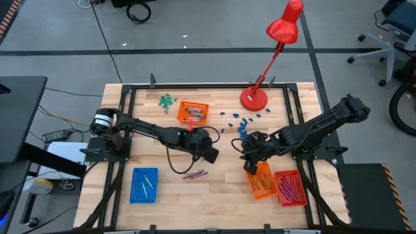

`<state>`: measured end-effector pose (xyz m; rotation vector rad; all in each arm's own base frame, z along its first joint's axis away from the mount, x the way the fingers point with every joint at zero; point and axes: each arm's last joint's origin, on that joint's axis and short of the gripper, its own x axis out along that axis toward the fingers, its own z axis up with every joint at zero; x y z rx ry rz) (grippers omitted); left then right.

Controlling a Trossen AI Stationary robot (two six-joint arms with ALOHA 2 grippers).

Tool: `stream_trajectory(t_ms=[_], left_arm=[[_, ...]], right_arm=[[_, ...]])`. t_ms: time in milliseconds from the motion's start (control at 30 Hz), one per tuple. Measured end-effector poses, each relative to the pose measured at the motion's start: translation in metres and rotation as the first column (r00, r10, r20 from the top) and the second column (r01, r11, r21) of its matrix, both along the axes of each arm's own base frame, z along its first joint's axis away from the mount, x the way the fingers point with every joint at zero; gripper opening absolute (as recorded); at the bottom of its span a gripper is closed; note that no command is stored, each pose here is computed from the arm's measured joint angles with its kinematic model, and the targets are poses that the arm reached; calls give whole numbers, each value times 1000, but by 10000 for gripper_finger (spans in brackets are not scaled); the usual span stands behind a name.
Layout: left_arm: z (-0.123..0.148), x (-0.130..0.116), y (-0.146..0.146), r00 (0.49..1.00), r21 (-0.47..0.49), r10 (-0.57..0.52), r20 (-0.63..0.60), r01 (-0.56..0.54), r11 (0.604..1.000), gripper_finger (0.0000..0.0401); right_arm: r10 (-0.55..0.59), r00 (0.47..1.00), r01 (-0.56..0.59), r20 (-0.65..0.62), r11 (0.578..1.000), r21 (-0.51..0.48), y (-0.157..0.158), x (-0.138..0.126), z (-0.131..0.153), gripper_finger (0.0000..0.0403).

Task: Sort crayons
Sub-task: Put the red crayon into the red bin

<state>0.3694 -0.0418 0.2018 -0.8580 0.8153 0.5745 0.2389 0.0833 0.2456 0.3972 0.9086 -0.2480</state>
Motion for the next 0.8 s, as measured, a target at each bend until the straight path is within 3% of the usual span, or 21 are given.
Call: stream_trajectory(t_ms=[133, 300, 600, 800], left_arm=[[11, 12, -1, 986, 20, 9, 165, -12, 1000, 21], [25, 23, 0, 938, 48, 44, 345, -64, 997, 21], [49, 35, 2, 812, 111, 57, 580, -147, 983, 21], [60, 38, 3, 756, 162, 23, 654, -169, 972, 21]], right_arm=[[-62, 995, 56, 75, 995, 85, 1, 2, -22, 114], [-139, 971, 115, 193, 984, 133, -1, -5, -28, 122], [-216, 893, 180, 395, 976, 125, -13, -24, -13, 137], [-212, 858, 186, 467, 977, 101, -17, -21, -7, 137]])
